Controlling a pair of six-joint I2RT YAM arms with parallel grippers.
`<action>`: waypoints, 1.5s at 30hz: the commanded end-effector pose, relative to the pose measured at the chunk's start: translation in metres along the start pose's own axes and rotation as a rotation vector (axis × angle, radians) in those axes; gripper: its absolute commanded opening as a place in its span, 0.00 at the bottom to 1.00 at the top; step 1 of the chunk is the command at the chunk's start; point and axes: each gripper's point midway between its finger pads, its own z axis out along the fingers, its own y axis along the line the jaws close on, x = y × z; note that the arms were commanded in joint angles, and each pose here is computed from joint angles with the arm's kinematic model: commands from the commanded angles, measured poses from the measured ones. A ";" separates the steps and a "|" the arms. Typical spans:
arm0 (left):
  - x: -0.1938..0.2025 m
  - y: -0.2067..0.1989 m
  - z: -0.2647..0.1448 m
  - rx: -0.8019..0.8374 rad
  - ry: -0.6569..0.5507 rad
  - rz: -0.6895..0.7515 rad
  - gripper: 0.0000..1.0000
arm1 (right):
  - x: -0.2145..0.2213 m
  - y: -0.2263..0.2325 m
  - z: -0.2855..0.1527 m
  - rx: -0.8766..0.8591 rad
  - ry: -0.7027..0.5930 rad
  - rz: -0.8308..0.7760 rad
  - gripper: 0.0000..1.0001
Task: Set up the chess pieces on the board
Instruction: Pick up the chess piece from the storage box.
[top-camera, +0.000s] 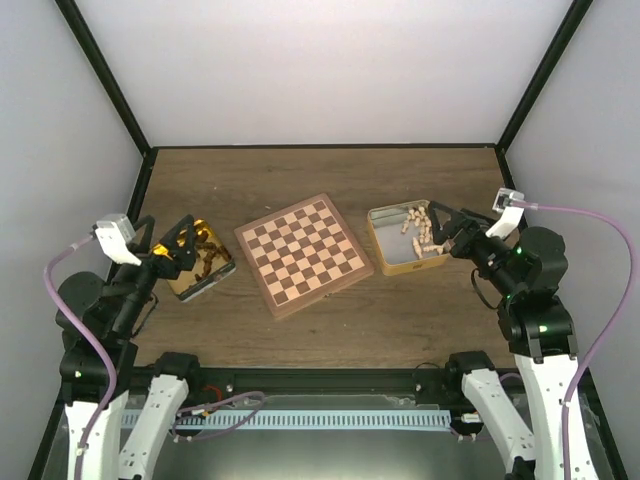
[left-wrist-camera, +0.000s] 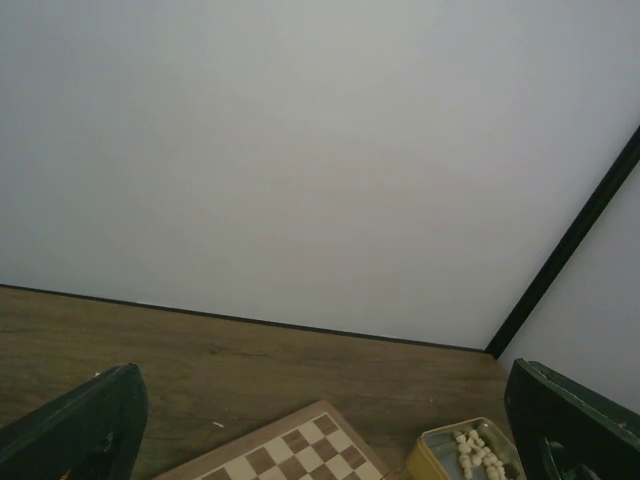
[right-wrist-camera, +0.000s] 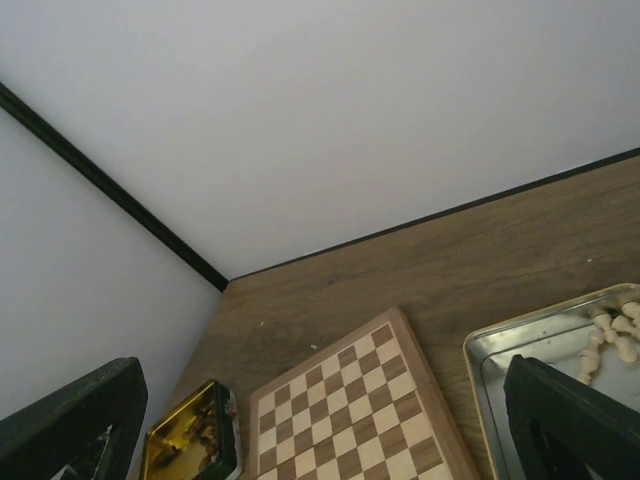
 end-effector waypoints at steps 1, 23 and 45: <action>-0.003 -0.015 -0.006 0.084 -0.016 -0.026 1.00 | 0.006 0.012 -0.003 -0.081 0.028 0.022 1.00; 0.069 -0.012 0.035 0.255 0.084 -0.129 1.00 | 0.074 -0.061 0.095 0.038 0.330 0.080 0.75; 0.078 0.029 0.111 0.115 0.087 -0.033 1.00 | 0.170 -0.224 0.221 0.637 0.599 -0.015 0.33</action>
